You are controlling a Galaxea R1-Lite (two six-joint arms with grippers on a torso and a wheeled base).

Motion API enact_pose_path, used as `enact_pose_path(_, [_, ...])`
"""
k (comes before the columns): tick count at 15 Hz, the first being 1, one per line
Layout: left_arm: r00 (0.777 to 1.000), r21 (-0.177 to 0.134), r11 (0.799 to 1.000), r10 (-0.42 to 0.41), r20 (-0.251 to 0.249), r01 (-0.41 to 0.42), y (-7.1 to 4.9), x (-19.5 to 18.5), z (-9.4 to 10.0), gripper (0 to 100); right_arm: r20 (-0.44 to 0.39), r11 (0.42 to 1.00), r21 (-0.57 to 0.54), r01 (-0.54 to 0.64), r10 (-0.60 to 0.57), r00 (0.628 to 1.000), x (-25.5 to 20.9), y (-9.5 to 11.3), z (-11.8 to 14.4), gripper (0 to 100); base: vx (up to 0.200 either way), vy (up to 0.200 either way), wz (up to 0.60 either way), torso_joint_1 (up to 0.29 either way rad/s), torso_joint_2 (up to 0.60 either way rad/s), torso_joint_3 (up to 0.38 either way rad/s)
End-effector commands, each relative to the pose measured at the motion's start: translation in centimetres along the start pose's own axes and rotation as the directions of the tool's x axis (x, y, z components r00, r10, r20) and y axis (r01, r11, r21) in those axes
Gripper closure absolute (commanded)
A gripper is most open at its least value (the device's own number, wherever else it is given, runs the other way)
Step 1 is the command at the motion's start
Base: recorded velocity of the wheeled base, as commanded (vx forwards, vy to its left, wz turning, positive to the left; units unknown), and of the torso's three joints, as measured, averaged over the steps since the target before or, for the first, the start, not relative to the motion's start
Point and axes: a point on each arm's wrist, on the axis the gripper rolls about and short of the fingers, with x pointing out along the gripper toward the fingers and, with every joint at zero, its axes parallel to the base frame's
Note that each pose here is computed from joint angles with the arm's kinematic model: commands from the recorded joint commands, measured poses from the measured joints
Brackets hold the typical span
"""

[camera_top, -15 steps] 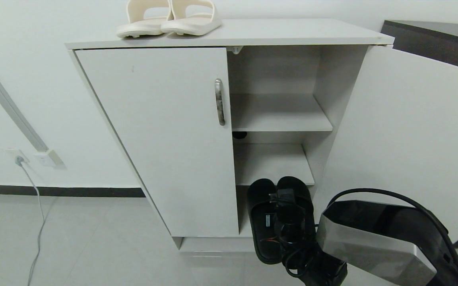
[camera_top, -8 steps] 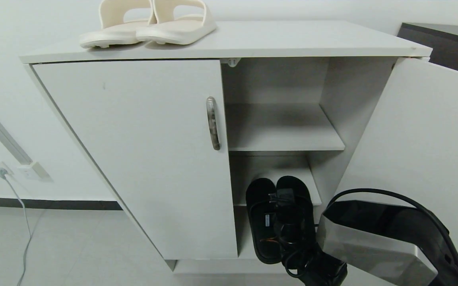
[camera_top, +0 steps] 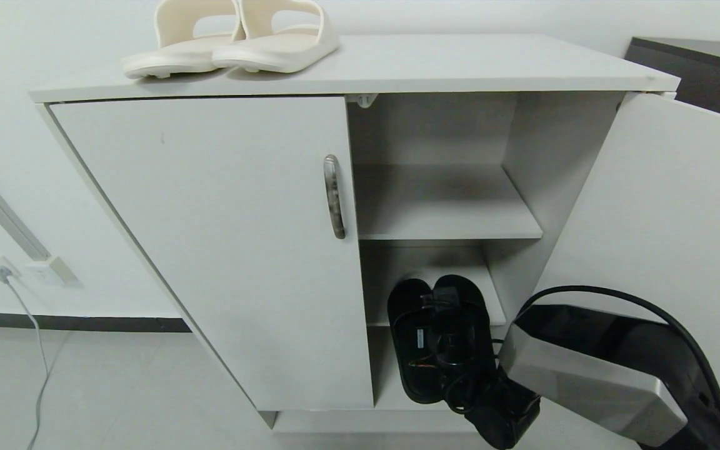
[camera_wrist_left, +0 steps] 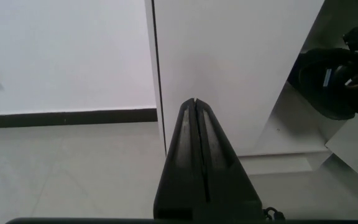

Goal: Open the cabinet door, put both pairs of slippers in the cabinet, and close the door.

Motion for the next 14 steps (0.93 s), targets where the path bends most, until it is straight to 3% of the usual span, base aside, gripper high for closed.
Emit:
enact_pose_path(1, [1.0, 0.0, 1.0, 0.0, -0.003, 0.0, 0.0, 0.0, 0.0, 100, 0.005, 0.999, 0.038, -0.006, 0.006, 1.0, 1.1, 0.2, 0.9, 100, 0.0, 0.0, 0.0, 0.0, 0.0, 0.0])
enact_pose_path(3, [1.0, 0.0, 1.0, 0.001, -0.001, -0.001, 0.0, 0.0, 0.0, 100, -0.062, 0.999, 0.041, -0.036, 0.039, 0.997, 2.0, 0.5, 1.0, 100, 0.0, 0.0, 0.0, 0.0, 0.0, 0.0])
enact_pose_path(7, [1.0, -0.002, 1.0, 0.001, -0.003, -0.001, 0.0, 0.0, 0.0, 100, -0.101, 0.999, 0.05, -0.02, 0.025, 0.995, 4.2, 0.7, 2.5, 100, 0.0, 0.0, 0.0, 0.0, 0.0, 0.0])
enact_pose_path(14, [1.0, -0.005, 1.0, 0.001, -0.001, -0.001, 0.0, 0.0, 0.0, 100, -0.022, 0.998, 0.049, 0.045, -0.044, 0.999, 8.4, -0.2, 3.2, 100, 0.0, 0.0, 0.0, 0.0, 0.0, 0.0])
